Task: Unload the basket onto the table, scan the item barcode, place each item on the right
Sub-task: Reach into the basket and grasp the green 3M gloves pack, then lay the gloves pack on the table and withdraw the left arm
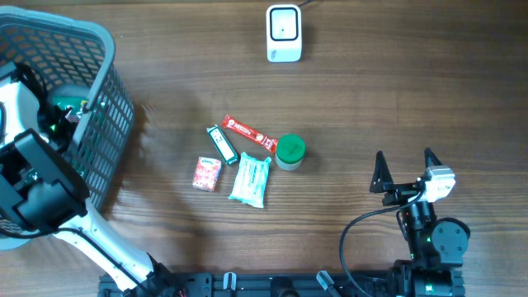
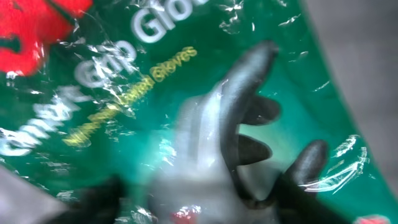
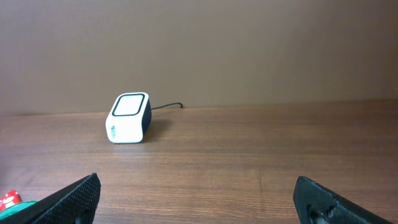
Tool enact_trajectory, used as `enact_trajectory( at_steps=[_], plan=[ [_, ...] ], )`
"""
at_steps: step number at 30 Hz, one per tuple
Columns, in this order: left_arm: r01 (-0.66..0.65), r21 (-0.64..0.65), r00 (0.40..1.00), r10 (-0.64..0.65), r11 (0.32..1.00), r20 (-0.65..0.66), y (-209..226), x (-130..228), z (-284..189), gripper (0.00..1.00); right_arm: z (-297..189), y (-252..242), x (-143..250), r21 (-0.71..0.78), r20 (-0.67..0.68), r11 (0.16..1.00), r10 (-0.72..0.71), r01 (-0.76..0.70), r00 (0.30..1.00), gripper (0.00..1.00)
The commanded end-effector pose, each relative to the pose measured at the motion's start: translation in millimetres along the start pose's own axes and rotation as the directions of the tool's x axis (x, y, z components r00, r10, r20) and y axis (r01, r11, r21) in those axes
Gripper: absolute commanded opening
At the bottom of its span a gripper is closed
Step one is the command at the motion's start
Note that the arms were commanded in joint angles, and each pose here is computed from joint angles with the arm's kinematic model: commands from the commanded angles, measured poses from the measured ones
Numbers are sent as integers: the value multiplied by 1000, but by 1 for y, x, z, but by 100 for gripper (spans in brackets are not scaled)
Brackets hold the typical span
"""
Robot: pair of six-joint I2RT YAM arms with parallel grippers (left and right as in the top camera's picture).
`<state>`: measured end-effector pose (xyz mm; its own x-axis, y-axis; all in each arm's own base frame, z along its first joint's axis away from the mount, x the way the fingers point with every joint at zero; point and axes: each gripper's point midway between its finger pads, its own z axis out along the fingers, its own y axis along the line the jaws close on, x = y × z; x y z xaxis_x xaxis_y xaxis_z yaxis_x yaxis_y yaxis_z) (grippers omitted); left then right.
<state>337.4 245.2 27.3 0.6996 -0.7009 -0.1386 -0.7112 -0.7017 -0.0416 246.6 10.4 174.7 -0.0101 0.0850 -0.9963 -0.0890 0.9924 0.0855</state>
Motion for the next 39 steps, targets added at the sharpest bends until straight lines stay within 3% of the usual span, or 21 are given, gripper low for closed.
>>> enact_trajectory(
  at_steps=[1, 6, 9, 12, 16, 17, 19, 22, 23, 24, 25, 26, 27, 29, 31, 34, 36, 39],
  plan=[
    [-142, -99, 990, 142, 985, -6, 23, 7, 34, 4, 0, 0, -2, 3, 8, 1000, -8, 8, 1000, 100],
    [-149, -55, 989, 148, 987, -29, 19, 2, 10, 4, 0, 0, -2, 3, 8, 1000, -8, 8, 1000, 100],
    [-176, 81, 983, 179, 981, -33, 0, -9, -38, 4, 0, 0, -2, 3, 8, 1000, -8, 8, 1000, 100],
    [-184, 285, 980, 198, 941, -21, -17, -23, -115, 4, 0, 0, -2, 3, 8, 1000, -8, 8, 1000, 100],
    [-122, 582, 986, 165, 804, -20, 2, -44, -247, 4, 0, 0, -2, 3, 8, 1000, -8, 8, 1000, 100],
    [-133, 627, 982, 187, 768, -21, 12, -44, -268, 4, 0, 0, -2, 3, 8, 1000, -8, 8, 1000, 100],
    [-228, 743, 941, 338, 629, 2, 44, -27, -323, 4, 0, 0, -2, 3, 8, 1000, -8, 8, 1000, 100],
    [-431, 827, 792, 591, 362, 154, 95, 18, -375, 4, 0, 0, -2, 3, 8, 1000, -8, 8, 1000, 100],
    [-533, 820, 674, 690, 208, 263, 117, 44, -387, 4, 0, 0, -2, 3, 8, 1000, -8, 8, 1000, 100],
    [-598, 796, 571, 749, 97, 337, 133, 62, -390, 4, 0, 0, -2, 3, 8, 1000, -8, 8, 1000, 100],
    [-673, 737, 390, 814, -68, 431, 160, 90, -388, 4, 0, 0, -2, 3, 8, 1000, -8, 8, 1000, 100],
    [-718, 670, 236, 839, -189, 490, 181, 109, -379, 4, 0, 0, -2, 3, 8, 1000, -8, 8, 1000, 100],
    [-751, 591, 92, 839, -296, 537, 199, 123, -367, 4, 0, 0, -2, 3, 8, 1000, -8, 8, 1000, 100],
    [-787, 451, -107, 813, -421, 572, 225, 141, -340, 4, 0, 0, -2, 3, 8, 1000, -8, 8, 1000, 100],
    [-823, 288, -257, 773, -490, 580, 242, 152, -306, 4, 0, 0, -2, 3, 8, 1000, -7, 7, 1000, 100],
    [-813, 142, -419, 737, -564, 530, 269, 170, -253, 4, 0, 0, -2, 3, 8, 1000, -8, 8, 1000, 100],
    [-838, 113, -417, 761, -533, 498, 276, 178, -220, 4, 0, 0, -2, 3, 8, 1000, -8, 8, 1000, 100],
    [-884, 114, -360, 815, -454, 455, 281, 183, -165, 4, 0, 0, -2, 3, 8, 1000, -8, 8, 1000, 100]
  ],
)
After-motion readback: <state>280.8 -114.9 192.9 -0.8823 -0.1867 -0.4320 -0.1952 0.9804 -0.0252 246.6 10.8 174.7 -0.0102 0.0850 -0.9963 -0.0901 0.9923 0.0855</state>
